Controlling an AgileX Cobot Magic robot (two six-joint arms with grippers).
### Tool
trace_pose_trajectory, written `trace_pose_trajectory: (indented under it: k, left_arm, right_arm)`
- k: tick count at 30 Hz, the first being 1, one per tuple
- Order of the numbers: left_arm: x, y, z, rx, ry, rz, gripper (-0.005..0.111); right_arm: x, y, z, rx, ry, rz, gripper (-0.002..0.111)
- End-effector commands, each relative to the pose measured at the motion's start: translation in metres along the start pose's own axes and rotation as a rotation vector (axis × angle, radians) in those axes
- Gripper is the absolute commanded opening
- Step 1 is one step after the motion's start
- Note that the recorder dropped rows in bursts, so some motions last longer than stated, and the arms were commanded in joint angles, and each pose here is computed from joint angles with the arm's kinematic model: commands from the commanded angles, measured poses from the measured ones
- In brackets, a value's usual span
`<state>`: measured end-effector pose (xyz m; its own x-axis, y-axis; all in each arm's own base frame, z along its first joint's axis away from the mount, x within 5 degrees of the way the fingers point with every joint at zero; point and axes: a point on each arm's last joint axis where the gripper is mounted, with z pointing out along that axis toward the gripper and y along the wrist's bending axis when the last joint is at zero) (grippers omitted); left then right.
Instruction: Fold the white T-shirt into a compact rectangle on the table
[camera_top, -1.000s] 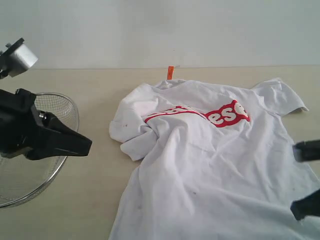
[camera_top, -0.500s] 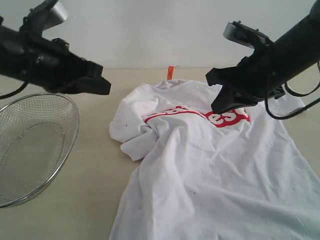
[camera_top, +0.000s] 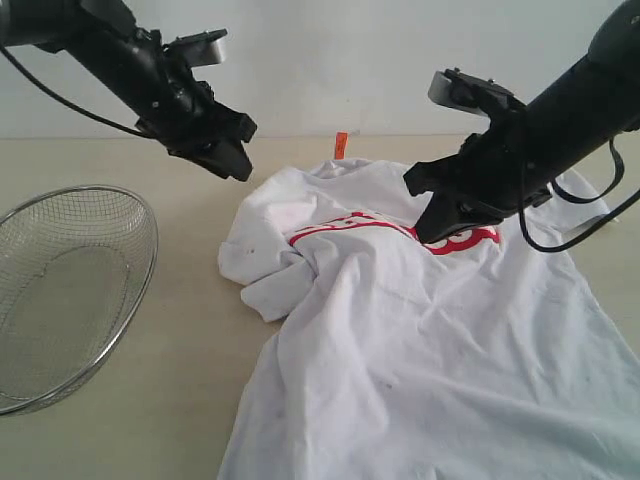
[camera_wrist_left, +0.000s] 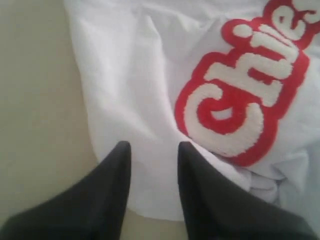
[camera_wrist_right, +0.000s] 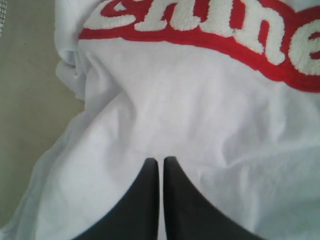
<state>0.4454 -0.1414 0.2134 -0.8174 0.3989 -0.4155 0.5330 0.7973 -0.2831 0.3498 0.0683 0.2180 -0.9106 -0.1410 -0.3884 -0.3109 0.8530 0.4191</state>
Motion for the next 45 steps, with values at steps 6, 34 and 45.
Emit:
trace_pose_trajectory:
  k: [6,34,45]
  left_arm:
    - [-0.027,0.007,0.027,-0.001,0.052,0.03,0.028]
    - [-0.012,0.022,0.094,-0.074,0.166,0.015,0.005]
    - [-0.002,0.037,0.112,-0.141,0.259,0.039,0.005]
  right_arm:
    - [-0.003,0.004,-0.003,-0.023,-0.02,-0.004,0.0]
    - [-0.002,0.005,-0.003,-0.038,-0.013,-0.006,0.0]
    - [-0.002,0.028,0.008,-0.061,-0.009,-0.075,0.0]
